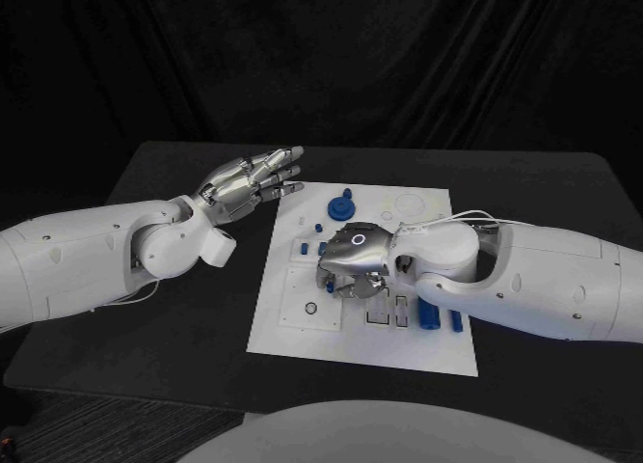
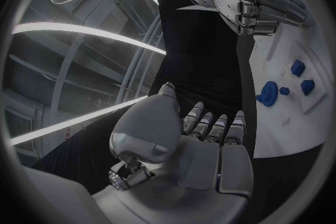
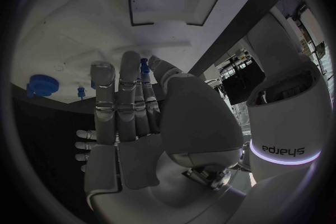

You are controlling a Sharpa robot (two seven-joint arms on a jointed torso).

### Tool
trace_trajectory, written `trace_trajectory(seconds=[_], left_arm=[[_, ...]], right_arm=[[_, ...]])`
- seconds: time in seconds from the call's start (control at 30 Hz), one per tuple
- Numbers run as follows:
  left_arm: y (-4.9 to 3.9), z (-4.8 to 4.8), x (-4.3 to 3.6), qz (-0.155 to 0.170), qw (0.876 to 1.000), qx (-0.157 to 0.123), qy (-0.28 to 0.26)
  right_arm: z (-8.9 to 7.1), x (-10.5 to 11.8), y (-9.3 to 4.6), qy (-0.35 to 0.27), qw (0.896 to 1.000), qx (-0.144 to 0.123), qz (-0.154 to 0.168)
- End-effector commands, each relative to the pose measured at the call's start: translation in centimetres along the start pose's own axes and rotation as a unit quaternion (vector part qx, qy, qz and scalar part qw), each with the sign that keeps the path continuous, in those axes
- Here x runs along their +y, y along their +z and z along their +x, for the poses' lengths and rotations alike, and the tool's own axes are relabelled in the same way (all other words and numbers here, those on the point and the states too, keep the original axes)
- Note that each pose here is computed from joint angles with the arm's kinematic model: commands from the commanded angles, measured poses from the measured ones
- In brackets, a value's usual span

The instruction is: Assemble the parts on the task board

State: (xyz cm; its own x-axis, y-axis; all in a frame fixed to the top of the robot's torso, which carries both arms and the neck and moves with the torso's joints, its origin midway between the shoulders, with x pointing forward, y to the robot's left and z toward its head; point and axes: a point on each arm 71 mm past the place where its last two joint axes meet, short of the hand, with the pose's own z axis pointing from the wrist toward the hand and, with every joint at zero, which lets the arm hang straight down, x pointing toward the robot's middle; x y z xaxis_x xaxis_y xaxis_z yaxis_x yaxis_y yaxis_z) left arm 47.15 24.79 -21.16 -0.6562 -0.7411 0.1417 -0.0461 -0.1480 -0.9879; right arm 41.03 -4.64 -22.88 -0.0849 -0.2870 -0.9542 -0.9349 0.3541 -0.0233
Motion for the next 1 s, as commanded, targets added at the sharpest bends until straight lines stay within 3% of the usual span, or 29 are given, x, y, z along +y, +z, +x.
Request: trace_trajectory(seconds=[0.03,0.3,0.6,0.77,1.0], left_arm=[[0.01,0.18,0.04,0.004,1.000,0.009,-0.006],[0.00,0.16,0.07,0.002,1.000,0.009,-0.006],[-0.11,0.04,0.07,0.000,1.000,0.009,-0.006],[-0.23,-0.05,0.04,0.000,1.000,0.007,-0.006],[-0.38,-0.22,-0.07,0.006,1.000,0.003,-0.003]], right_arm=[[0.2,-0.3,-0.1,-0.002,1.000,0.007,0.019],[0.2,-0.7,-0.5,-0.002,1.000,-0.006,0.028],[-0.6,-1.4,-2.1,-0.009,0.997,-0.061,0.038],[-2.5,-3.1,-4.1,-0.014,0.994,-0.095,0.056],[-3.6,-6.3,-7.8,0.023,0.990,-0.072,0.115]])
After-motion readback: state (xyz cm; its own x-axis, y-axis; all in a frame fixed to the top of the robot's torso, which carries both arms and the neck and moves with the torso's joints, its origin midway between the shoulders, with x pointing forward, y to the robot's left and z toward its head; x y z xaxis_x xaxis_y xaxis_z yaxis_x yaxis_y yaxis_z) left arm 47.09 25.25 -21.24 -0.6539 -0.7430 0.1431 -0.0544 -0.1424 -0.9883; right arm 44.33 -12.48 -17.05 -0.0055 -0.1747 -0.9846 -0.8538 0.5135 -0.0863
